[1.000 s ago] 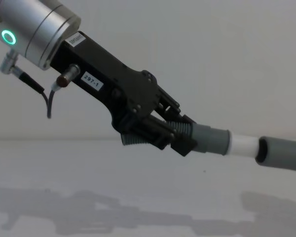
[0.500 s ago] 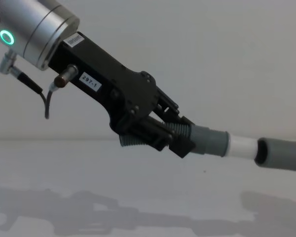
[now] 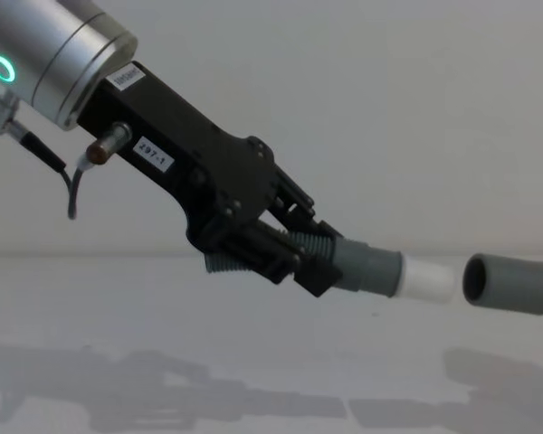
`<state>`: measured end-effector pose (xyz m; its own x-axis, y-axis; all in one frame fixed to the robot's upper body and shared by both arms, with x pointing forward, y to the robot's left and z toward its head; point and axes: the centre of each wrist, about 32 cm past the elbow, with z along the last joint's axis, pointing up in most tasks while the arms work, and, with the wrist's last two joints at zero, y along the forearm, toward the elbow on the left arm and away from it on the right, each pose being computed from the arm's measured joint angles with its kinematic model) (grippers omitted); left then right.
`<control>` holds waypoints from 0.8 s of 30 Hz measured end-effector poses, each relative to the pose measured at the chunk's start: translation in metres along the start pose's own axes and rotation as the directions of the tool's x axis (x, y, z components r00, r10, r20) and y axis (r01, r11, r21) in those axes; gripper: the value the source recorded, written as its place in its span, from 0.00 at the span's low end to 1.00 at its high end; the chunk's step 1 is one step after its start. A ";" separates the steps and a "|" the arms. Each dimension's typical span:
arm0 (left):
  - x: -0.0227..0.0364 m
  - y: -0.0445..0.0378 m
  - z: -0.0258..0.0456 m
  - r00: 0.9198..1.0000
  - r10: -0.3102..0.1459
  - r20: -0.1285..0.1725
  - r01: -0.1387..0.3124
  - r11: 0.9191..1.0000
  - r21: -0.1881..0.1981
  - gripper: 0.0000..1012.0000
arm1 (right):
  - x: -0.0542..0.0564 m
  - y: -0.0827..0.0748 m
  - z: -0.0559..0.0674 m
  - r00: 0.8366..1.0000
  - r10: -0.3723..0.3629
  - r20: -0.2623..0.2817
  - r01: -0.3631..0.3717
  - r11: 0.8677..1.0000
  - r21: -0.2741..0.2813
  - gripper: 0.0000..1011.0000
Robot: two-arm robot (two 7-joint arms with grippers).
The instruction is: Use both hands to pick up one end of the pipe from the table, align the ends, and insert them.
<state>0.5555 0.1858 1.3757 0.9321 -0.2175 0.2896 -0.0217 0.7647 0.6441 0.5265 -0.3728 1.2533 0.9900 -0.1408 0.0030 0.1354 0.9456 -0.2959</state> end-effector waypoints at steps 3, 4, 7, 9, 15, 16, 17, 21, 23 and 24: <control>0.0000 0.0006 0.0000 1.000 0.005 -0.001 -0.005 1.000 0.010 0.34 | 0.001 0.000 0.000 1.000 0.001 -0.001 -0.001 1.000 -0.001 0.17; 0.0000 0.0007 0.0000 1.000 0.006 -0.001 -0.006 1.000 0.012 0.34 | 0.001 0.000 0.000 1.000 0.001 -0.003 -0.001 1.000 -0.001 0.17; 0.0001 0.0008 0.0001 1.000 0.011 -0.001 -0.011 1.000 0.017 0.34 | 0.002 0.001 0.000 1.000 0.001 -0.004 -0.001 1.000 -0.002 0.17; 0.0001 0.0008 0.0001 1.000 0.013 -0.002 -0.013 1.000 0.019 0.34 | 0.002 0.001 0.000 1.000 0.002 -0.005 -0.002 1.000 -0.001 0.17; 0.0005 0.0011 0.0004 1.000 0.020 -0.002 -0.020 1.000 0.024 0.34 | 0.003 0.001 -0.001 1.000 -0.006 -0.012 0.006 1.000 0.005 0.17; 0.0005 0.0011 0.0004 1.000 0.020 -0.002 -0.020 0.999 0.025 0.34 | 0.003 0.001 -0.001 1.000 -0.008 -0.014 0.008 1.000 0.007 0.17; 0.0006 0.0012 0.0004 1.000 0.022 -0.002 -0.021 0.999 0.025 0.34 | 0.003 0.000 -0.001 1.000 -0.012 -0.017 0.012 1.000 0.009 0.17; 0.0006 0.0013 0.0004 1.000 0.024 -0.003 -0.024 0.999 0.027 0.34 | 0.003 0.000 -0.002 0.999 -0.022 -0.025 0.022 1.000 0.013 0.17; 0.0007 0.0014 0.0003 1.000 0.025 -0.003 -0.025 0.999 0.028 0.34 | 0.003 0.000 -0.002 0.999 -0.028 -0.030 0.028 0.999 0.015 0.17; 0.0007 0.0014 0.0003 1.000 0.025 -0.003 -0.025 0.999 0.028 0.34 | 0.004 0.000 -0.002 0.999 -0.030 -0.031 0.030 0.999 0.016 0.17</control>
<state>0.5560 0.1866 1.3770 0.9323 -0.1966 0.3035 -0.0551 0.7523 0.6566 0.5299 -0.3741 1.2512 0.9839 -0.1777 -0.0176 0.1657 0.9455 -0.2804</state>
